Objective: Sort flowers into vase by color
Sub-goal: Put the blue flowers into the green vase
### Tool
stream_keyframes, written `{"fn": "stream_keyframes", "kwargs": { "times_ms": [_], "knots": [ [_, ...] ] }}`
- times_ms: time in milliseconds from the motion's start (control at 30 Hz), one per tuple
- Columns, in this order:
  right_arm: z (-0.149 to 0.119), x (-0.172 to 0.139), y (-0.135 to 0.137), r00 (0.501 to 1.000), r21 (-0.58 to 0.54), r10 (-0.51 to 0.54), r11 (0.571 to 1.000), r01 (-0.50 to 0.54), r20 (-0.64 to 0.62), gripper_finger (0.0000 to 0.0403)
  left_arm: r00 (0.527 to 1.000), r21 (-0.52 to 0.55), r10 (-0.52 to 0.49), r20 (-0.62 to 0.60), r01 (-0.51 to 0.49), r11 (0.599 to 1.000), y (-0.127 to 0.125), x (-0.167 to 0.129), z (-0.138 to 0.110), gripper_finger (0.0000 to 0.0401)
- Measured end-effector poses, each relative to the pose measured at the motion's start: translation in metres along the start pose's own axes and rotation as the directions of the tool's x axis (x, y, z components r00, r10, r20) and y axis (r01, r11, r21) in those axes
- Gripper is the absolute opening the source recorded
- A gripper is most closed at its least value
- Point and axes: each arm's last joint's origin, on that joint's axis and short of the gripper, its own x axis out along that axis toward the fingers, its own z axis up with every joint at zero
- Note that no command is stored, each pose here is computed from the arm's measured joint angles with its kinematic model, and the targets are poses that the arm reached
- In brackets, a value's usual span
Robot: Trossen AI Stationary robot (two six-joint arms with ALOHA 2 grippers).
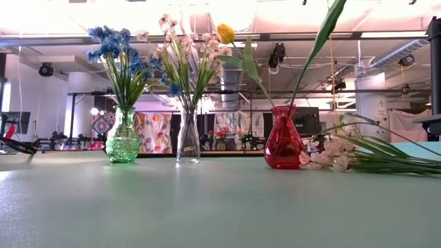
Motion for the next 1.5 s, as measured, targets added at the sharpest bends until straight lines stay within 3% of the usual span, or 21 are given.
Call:
{"fn": "stream_keyframes", "kwargs": {
  "times_ms": [200,467,733,933,1167,1367,1500],
  "knots": [
    [0.018,0.013,-0.005,0.992,-0.079,0.116,0.991,-0.111,0.056,0.0009,0.998,0.010,0.018,0.062,-0.019,1.000,0.000,0.019,0.001,0.0268],
    [0.026,0.033,-0.023,0.994,-0.205,0.083,0.976,-0.068,0.067,0.0009,0.986,0.042,0.064,0.154,-0.071,0.997,0.011,0.031,0.006,0.0235],
    [0.030,0.051,-0.039,0.993,-0.190,0.110,0.977,-0.099,0.047,0.0009,0.986,0.041,0.079,0.144,-0.086,0.995,0.015,0.035,0.004,0.0187],
    [0.032,0.052,-0.040,0.993,-0.164,0.108,0.982,-0.098,0.053,0.0018,0.989,0.020,0.076,0.128,-0.079,0.997,0.015,0.032,0.003,0.0114],
    [0.033,0.052,-0.040,0.991,-0.095,0.113,0.990,-0.106,0.067,0.0085,0.990,0.007,0.075,0.115,-0.077,0.997,0.016,0.027,0.004,0.0009],
    [0.033,0.052,-0.040,0.992,-0.092,0.110,0.990,-0.104,0.065,0.0170,0.990,0.006,0.083,0.111,-0.084,0.996,0.019,0.016,0.007,0.0007],
    [0.038,0.046,-0.045,0.992,-0.073,0.104,0.992,-0.099,0.074,0.0206,0.991,0.010,0.102,0.087,-0.103,0.995,0.025,-0.004,0.010,0.0002]
  ]
}}
